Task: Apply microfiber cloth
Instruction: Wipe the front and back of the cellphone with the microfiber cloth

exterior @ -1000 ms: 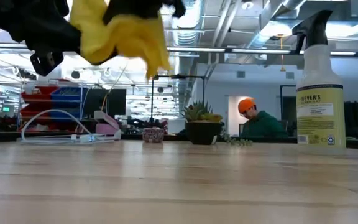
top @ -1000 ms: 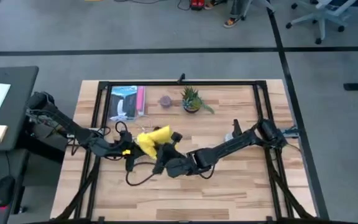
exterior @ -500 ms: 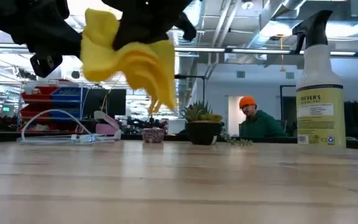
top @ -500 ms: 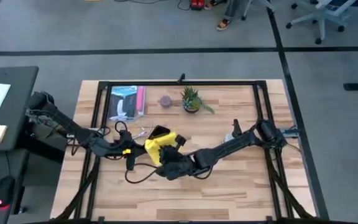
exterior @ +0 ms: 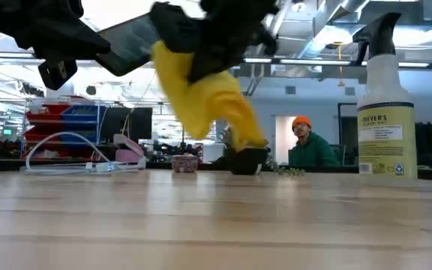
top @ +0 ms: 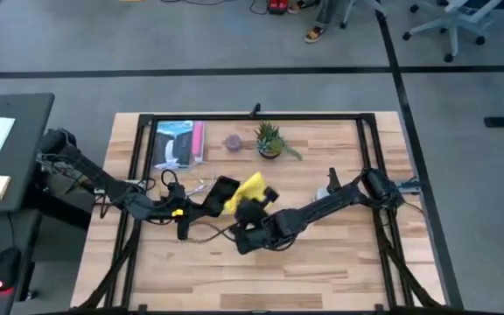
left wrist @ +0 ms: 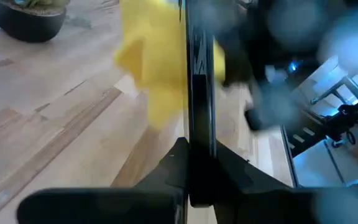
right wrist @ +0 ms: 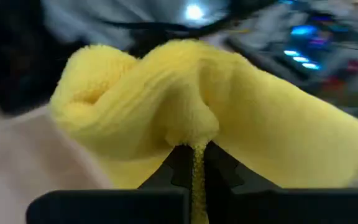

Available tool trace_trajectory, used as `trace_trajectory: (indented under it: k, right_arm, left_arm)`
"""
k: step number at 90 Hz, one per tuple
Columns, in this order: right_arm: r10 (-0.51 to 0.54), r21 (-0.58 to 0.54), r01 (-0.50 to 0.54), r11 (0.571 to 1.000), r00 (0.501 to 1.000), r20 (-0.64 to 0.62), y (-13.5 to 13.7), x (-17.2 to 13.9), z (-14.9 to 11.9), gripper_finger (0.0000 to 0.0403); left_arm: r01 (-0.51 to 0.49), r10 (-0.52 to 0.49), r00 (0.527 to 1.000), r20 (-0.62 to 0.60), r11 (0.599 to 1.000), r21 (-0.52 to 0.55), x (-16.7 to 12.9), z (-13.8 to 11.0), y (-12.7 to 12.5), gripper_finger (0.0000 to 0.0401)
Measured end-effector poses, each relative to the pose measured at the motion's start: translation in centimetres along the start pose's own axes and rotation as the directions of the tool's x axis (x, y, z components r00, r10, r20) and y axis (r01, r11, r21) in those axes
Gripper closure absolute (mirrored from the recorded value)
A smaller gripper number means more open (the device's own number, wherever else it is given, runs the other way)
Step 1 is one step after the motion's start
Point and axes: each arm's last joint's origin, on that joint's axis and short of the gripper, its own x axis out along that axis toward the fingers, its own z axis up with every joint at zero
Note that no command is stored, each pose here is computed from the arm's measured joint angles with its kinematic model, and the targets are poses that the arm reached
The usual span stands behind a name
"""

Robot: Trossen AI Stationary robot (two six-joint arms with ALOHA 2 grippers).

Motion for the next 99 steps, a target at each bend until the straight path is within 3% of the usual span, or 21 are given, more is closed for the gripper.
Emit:
trace_trajectory:
  k: [9, 17, 27, 36, 55, 70, 82, 90, 99]
  right_arm:
    - [-0.047, -0.070, 0.044, 0.997, 0.998, -0.045, -1.2, -0.5, -0.4, 0.0403]
    - [-0.058, -0.214, 0.036, 0.976, 0.994, -0.098, -1.8, -0.6, -0.6, 0.0403]
    - [-0.003, -0.370, -0.066, 0.927, 0.983, -0.184, -2.1, 0.6, -0.1, 0.0403]
    - [0.115, -0.414, -0.210, 0.886, 0.963, -0.242, -1.5, 2.5, 0.5, 0.0403]
    - [0.214, -0.636, -0.292, 0.714, 0.956, -0.199, 0.3, 5.3, 0.4, 0.0403]
    - [0.345, -0.627, -0.431, 0.649, 0.901, -0.262, 2.2, 7.2, -1.4, 0.0399]
    - [0.346, -0.655, -0.457, 0.601, 0.888, -0.303, 3.8, 8.0, -3.9, 0.0387]
    - [0.344, -0.661, -0.457, 0.596, 0.888, -0.304, 4.3, 7.9, -4.6, 0.0375]
    - [0.359, -0.631, -0.461, 0.624, 0.886, -0.292, 4.6, 7.5, -4.7, 0.0359]
  left_arm:
    - [-0.001, 0.001, 1.000, -0.001, 1.000, 0.002, 0.0, 0.0, 0.0, 0.0386]
    - [-0.003, 0.003, 1.000, -0.001, 1.000, 0.011, 0.0, 0.0, 0.0, 0.0386]
    - [-0.003, 0.003, 1.000, 0.000, 1.000, 0.020, 0.0, 0.0, 0.0, 0.0386]
    - [0.000, 0.000, 1.000, 0.007, 1.000, 0.021, -0.2, 0.2, 0.1, 0.0386]
    - [0.049, -0.051, 0.998, 0.041, 0.998, 0.042, -1.5, 1.2, 0.0, 0.0386]
    - [0.069, -0.071, 0.997, 0.027, 0.996, 0.056, -2.5, 1.5, 0.3, 0.0386]
    - [0.057, -0.058, 0.998, 0.019, 0.996, 0.067, -2.8, 1.4, 0.5, 0.0386]
    - [0.057, -0.058, 0.998, 0.017, 0.996, 0.069, -2.8, 1.4, 0.5, 0.0386]
    - [0.054, -0.055, 0.998, 0.008, 0.996, 0.075, -2.8, 1.3, 0.5, 0.0386]
